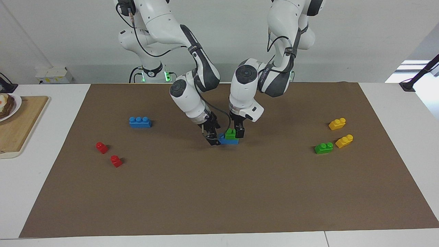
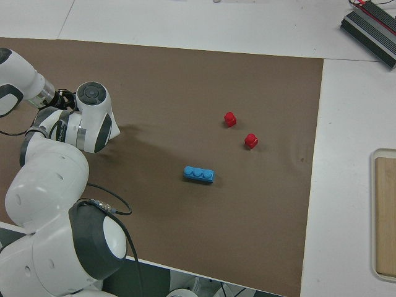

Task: Remove green block with left arm and hold with right
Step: 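Grasp the green end with the left gripper while the right gripper grasps blue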

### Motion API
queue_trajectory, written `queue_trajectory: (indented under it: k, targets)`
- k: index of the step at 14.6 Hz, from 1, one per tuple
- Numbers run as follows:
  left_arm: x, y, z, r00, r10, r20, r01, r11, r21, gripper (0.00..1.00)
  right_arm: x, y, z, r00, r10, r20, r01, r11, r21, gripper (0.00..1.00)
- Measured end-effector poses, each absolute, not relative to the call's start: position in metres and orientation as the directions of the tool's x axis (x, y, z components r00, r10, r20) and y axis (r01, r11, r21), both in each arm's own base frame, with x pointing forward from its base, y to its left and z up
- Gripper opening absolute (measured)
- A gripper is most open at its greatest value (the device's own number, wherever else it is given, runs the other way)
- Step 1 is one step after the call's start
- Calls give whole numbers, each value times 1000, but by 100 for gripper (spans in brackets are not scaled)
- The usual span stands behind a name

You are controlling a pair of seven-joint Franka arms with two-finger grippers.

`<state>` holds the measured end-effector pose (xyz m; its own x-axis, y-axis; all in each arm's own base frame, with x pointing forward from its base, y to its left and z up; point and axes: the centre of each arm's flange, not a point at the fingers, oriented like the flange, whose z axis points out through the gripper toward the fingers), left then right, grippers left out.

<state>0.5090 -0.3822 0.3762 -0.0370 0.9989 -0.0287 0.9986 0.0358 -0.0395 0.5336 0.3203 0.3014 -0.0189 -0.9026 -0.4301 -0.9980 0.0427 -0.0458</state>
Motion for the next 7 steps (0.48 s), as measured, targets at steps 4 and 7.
queue_trajectory:
  k: [4, 7]
  targets:
    - [512, -384, 368, -45, 998, -37, 999, 44, -30, 100, 534, 328, 288, -23, -906, -422, -997, 50, -52, 99]
    - [511, -383, 364, -47, 998, -36, 998, 46, -31, 100, 532, 331, 276, -24, -910, -413, -997, 50, -52, 100]
